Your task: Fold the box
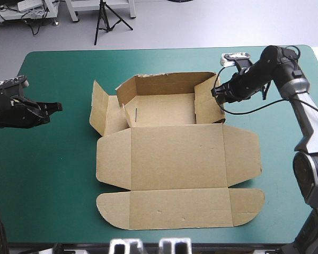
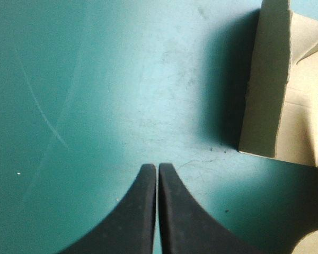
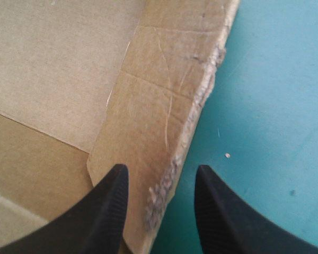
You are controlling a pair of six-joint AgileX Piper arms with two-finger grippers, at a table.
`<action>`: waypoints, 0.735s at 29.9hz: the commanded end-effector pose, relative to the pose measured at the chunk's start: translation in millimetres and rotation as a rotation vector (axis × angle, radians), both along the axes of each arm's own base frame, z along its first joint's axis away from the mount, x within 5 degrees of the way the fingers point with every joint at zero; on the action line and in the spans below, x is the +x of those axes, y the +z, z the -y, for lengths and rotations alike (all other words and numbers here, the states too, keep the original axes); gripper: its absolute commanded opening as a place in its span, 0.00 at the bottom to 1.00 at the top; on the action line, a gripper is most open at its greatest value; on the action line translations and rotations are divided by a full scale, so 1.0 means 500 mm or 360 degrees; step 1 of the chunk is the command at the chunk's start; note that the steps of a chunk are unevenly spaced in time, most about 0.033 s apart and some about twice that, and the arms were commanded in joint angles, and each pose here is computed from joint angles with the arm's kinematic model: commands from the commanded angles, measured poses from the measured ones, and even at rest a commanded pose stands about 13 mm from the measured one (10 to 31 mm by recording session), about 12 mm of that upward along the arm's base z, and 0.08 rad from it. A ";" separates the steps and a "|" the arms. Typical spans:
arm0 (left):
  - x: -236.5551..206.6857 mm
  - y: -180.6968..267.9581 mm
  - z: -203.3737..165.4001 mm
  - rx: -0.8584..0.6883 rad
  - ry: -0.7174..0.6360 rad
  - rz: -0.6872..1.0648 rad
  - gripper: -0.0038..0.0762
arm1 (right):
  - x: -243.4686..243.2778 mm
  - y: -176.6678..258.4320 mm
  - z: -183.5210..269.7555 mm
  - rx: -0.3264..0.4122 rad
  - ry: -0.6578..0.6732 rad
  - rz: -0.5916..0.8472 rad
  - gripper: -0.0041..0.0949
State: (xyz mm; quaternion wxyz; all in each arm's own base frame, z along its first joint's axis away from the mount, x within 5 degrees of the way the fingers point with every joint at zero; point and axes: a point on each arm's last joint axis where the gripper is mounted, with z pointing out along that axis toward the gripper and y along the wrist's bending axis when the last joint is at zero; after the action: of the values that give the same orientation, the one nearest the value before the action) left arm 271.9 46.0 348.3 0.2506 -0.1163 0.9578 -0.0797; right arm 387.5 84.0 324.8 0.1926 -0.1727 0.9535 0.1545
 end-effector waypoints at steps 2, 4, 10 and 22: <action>-0.007 0.038 0.002 0.0052 -0.0034 0.0146 0.05 | 0.020 0.001 -0.012 0.0102 0.0001 0.0074 0.44; -0.006 0.038 0.002 0.0064 -0.0051 0.0151 0.05 | 0.031 -0.020 -0.013 0.0090 -0.0001 0.0037 0.44; -0.003 0.040 0.001 0.0081 -0.0073 0.0185 0.05 | 0.049 -0.064 -0.019 0.0111 -0.0002 -0.0058 0.43; 0.058 -0.025 -0.026 -0.0204 -0.0105 0.0120 0.05 | 0.006 0.034 -0.021 0.0161 0.0116 0.0016 0.04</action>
State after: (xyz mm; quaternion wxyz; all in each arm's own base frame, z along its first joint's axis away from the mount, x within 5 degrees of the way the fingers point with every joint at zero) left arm 295.5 56.3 320.0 0.2227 -0.0907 0.9645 -0.1094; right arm 413.1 92.4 274.5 0.1313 -0.1810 0.9576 0.1819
